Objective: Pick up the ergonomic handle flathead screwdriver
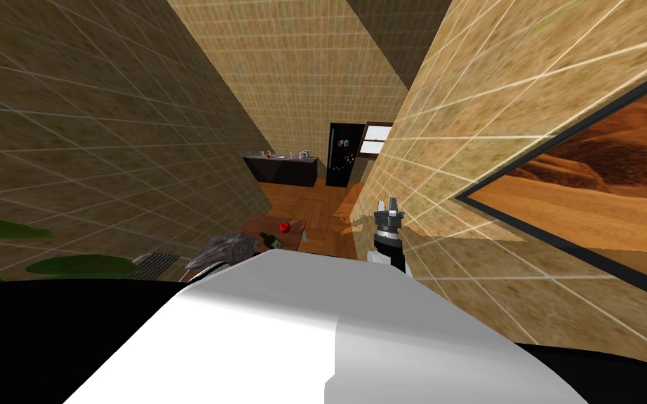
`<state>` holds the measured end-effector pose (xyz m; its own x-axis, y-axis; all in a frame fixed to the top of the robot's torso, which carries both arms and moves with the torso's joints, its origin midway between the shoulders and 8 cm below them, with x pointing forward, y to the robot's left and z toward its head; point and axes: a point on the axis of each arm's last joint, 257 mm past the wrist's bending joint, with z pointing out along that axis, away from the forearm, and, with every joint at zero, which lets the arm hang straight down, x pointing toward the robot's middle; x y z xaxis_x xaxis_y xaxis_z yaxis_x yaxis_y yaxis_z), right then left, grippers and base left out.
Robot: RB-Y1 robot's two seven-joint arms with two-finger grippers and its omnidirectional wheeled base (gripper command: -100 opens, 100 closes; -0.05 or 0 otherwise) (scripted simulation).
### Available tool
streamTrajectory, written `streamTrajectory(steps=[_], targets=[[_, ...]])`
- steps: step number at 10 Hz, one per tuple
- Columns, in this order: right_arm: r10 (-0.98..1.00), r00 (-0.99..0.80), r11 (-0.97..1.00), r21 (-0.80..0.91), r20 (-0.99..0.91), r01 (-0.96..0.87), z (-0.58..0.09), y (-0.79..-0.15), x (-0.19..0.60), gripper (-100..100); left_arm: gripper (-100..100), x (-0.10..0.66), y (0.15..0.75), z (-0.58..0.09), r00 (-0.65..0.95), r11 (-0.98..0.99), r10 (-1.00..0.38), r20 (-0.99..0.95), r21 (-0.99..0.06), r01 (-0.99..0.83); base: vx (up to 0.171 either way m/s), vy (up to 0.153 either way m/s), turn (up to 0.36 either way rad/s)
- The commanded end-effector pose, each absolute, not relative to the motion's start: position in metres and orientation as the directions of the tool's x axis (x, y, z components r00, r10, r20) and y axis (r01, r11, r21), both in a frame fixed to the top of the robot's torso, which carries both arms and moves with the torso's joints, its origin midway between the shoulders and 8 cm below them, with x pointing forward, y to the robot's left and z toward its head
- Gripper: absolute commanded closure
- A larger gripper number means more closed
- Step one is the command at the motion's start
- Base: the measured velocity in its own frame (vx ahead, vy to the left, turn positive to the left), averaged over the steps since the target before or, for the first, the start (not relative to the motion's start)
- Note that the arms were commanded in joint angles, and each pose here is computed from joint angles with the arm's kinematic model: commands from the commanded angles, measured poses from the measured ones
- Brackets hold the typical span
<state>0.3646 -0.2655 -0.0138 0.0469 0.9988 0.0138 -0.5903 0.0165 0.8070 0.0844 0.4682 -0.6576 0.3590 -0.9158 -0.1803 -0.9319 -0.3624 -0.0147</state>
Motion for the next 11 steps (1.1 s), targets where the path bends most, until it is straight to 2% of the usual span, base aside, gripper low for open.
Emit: streamTrajectory(steps=[1, 2, 11], targets=[[0.999, 0.047, 0.017, 0.807, 0.014, -0.59, -0.014, -0.265, 0.365, 0, 0, 0.084, 0.468, -0.658, 0.359, -0.362, -0.916, -0.18, -0.015, -0.932, 0.0, 0.0, 0.0], [0.999, 0.047, 0.017, 0.807, 0.014, -0.59, -0.014, -0.265, 0.365, 0, 100, 0.091, 0.478, -0.652, 0.363, -0.366, -0.914, -0.181, -0.016, -0.93, -0.026, -0.038, -0.018], [0.999, 0.047, 0.016, 0.807, 0.014, -0.59, -0.014, -0.265, 0.365, 0, 100, 0.103, 0.502, -0.635, 0.369, -0.373, -0.912, -0.18, -0.01, -0.928, -0.018, -0.034, -0.007]])
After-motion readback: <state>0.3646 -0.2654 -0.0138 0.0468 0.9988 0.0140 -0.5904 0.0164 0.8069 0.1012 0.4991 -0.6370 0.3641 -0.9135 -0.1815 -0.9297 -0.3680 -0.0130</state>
